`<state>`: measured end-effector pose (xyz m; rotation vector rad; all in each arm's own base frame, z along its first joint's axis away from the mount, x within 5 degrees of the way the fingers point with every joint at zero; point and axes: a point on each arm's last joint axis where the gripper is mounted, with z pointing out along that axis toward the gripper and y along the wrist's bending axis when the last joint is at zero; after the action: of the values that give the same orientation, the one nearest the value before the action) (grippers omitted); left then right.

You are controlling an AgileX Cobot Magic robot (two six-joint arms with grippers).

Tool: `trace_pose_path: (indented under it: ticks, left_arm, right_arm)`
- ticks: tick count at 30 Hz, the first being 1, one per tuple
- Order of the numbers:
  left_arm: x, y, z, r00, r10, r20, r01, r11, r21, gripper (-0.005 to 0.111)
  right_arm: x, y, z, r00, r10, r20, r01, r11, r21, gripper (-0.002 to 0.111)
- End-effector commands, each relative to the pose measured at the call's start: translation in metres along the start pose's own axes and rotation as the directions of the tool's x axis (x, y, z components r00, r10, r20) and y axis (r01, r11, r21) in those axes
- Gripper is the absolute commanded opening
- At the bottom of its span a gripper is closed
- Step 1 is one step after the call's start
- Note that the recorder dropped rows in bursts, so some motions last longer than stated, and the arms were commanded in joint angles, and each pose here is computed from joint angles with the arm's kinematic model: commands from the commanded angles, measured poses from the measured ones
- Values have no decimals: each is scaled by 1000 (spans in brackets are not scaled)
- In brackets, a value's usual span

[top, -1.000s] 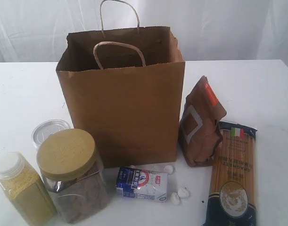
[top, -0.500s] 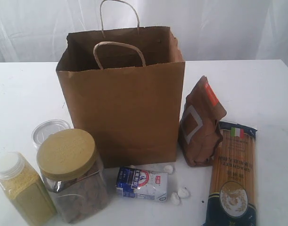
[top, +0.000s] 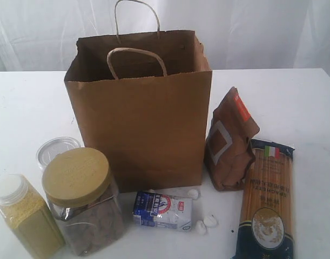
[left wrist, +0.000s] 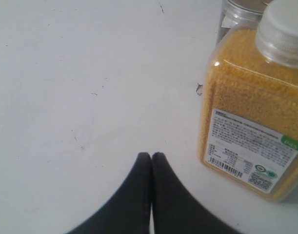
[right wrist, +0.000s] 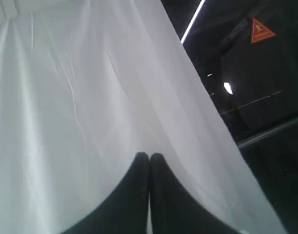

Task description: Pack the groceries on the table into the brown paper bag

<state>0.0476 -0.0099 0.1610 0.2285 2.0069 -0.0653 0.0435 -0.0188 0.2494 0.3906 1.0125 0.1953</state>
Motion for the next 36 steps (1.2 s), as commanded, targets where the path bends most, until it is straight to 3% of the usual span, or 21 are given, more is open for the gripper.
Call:
trace_pose_path:
  ticks: [1, 3, 8, 13, 18, 21, 23, 25, 27, 30, 32, 34, 36]
  left_arm:
    - [3, -1, 1, 1000, -11, -19, 11, 1000, 4, 0]
    - [3, -1, 1, 1000, -11, -19, 11, 1000, 4, 0]
    - [3, 0, 1, 999, 32, -10, -32, 999, 3, 0]
    - [2, 0, 1, 997, 73, -8, -73, 997, 3, 0]
    - [2, 0, 1, 997, 73, -8, -73, 997, 3, 0]
    - [2, 0, 1, 997, 73, -8, -73, 997, 3, 0]
    - [2, 0, 1, 997, 73, -8, -73, 997, 3, 0]
    - [2, 0, 1, 997, 73, -8, -73, 997, 3, 0]
    - [2, 0, 1, 997, 73, -8, -73, 997, 3, 0]
    - [2, 0, 1, 997, 73, -8, -73, 997, 3, 0]
    - [2, 0, 1, 997, 73, -8, -73, 997, 3, 0]
    - [2, 0, 1, 997, 73, -8, -73, 997, 3, 0]
    - [2, 0, 1, 997, 73, -8, -73, 997, 3, 0]
  right_arm:
    - [-3, -1, -1, 958, 283, 48, -283, 959, -5, 0]
    - [-13, 1, 0, 925, 363, 111, -361, 932, -38, 0]
    - [-60, 22, 15, 901, 364, 234, -342, 931, -130, 0]
    - [-120, 60, 51, 898, 259, 355, -177, 953, -248, 0]
    - [-142, 93, 98, 924, 76, 374, 51, 946, -319, 0]
    - [-127, 98, 129, 961, -23, 274, 111, 945, -309, 0]
    - [-101, 92, 148, 990, -87, 111, 114, 959, -261, 0]
    - [-64, 78, 165, 974, -171, -151, 143, 974, -178, 0]
    - [-17, 59, 175, 837, -297, -459, 266, 955, -131, 0]
    - [40, 33, 174, 463, -501, -731, 460, 841, -285, 0]
    - [69, 20, 170, 221, -571, -791, 481, 769, -421, 0]
    - [86, 11, 167, 75, -605, -793, 466, 724, -509, 0]
    - [96, 6, 164, 8, -592, -806, 444, 724, -528, 0]
